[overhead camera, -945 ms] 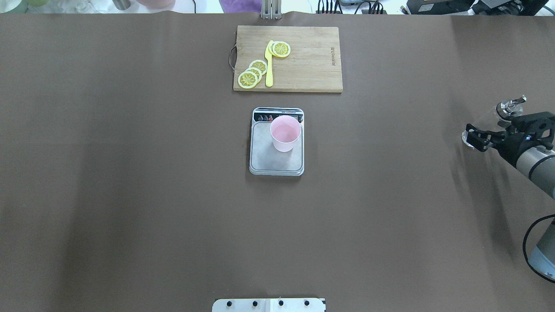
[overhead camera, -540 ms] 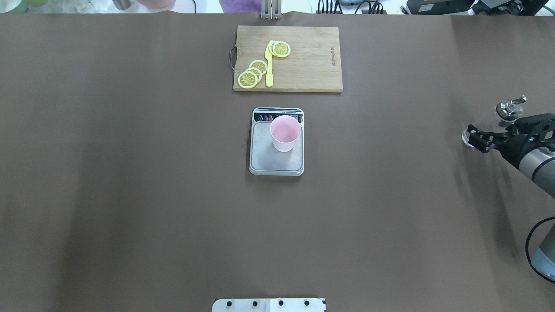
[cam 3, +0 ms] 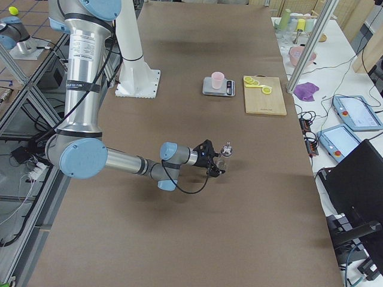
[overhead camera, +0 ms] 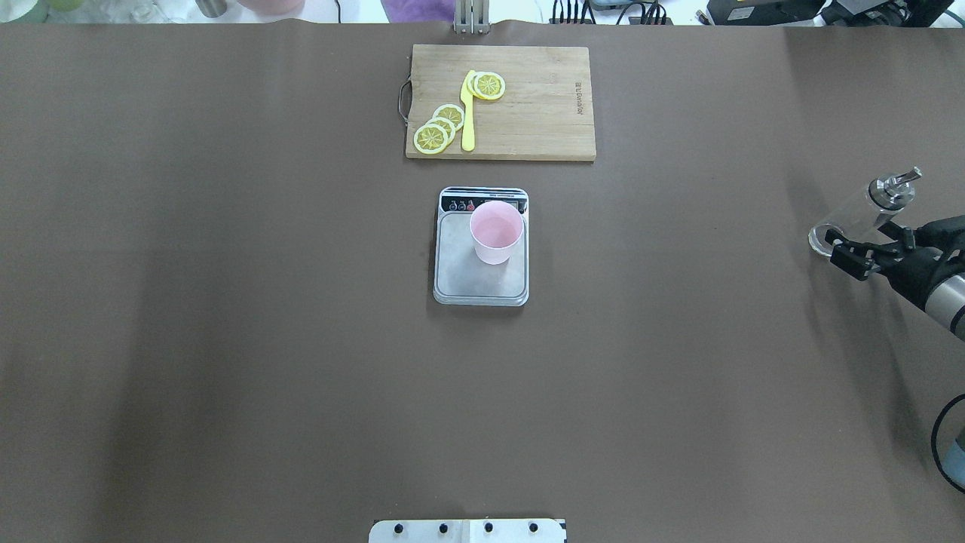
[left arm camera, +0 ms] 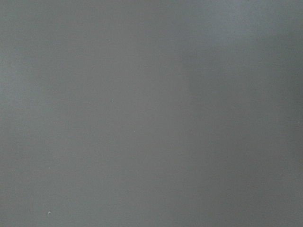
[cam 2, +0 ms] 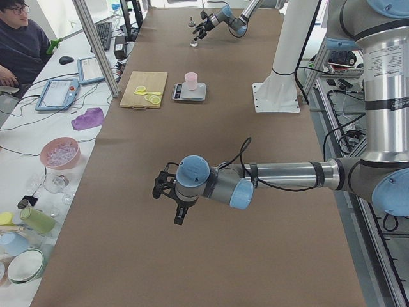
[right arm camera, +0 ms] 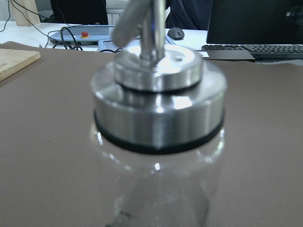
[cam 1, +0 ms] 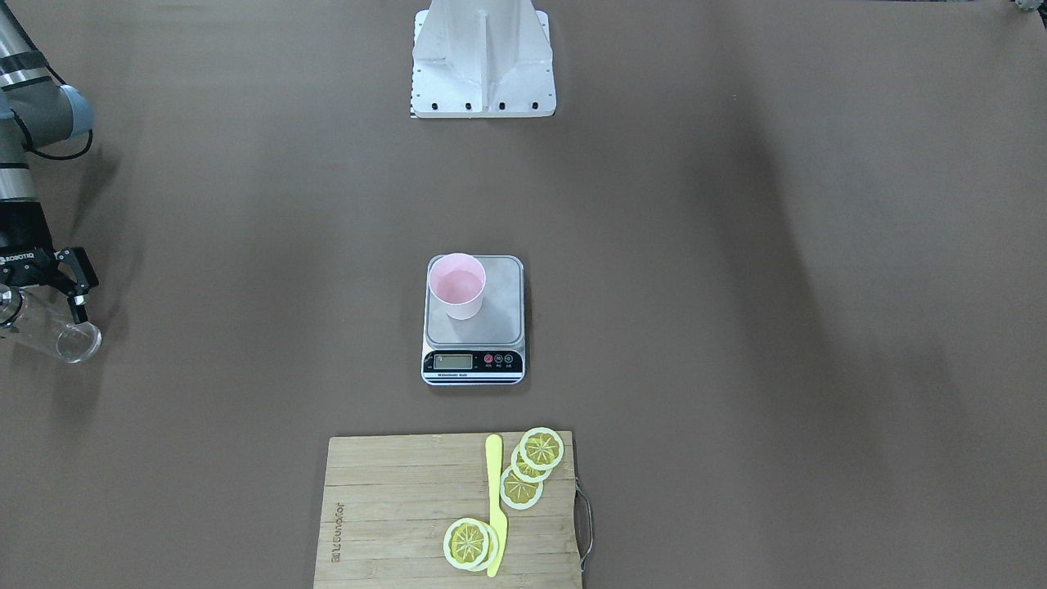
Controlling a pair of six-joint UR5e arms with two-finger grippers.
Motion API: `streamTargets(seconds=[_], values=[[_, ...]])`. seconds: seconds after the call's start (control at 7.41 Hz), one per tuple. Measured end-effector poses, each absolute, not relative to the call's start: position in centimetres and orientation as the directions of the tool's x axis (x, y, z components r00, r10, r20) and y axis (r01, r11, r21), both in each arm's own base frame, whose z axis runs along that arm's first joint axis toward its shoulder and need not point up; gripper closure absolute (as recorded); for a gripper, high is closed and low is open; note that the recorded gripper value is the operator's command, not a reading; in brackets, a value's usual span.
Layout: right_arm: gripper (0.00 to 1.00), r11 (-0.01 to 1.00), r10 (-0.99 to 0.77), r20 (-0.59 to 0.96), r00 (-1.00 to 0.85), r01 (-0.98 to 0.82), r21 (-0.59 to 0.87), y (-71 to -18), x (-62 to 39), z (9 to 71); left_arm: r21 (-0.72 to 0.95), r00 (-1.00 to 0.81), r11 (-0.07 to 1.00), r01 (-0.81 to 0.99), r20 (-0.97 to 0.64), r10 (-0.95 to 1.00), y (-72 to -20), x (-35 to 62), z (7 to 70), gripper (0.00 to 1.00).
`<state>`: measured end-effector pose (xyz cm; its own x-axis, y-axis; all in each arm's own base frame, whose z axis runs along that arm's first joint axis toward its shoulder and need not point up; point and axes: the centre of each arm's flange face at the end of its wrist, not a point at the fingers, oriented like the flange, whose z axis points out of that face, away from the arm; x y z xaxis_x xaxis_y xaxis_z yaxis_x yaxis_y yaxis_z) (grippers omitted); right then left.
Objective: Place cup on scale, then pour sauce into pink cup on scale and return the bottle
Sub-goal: 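Lower the glass bottle onto the table with the right gripper, then open the right gripper and withdraw it from the bottle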
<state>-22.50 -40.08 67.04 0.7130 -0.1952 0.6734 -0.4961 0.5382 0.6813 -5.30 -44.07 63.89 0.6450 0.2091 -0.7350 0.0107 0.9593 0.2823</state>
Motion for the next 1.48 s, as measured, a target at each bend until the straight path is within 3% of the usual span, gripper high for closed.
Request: streamTargets(seconds=[1.48], values=[[0.02,0.619,-0.196,0.723,0.663,-0.488,0.615,-33.3,-15.4,66.0,0.283,0.645,0.959,0.011,-0.735,0.210,-44.1,-5.3,63.8,0.02]])
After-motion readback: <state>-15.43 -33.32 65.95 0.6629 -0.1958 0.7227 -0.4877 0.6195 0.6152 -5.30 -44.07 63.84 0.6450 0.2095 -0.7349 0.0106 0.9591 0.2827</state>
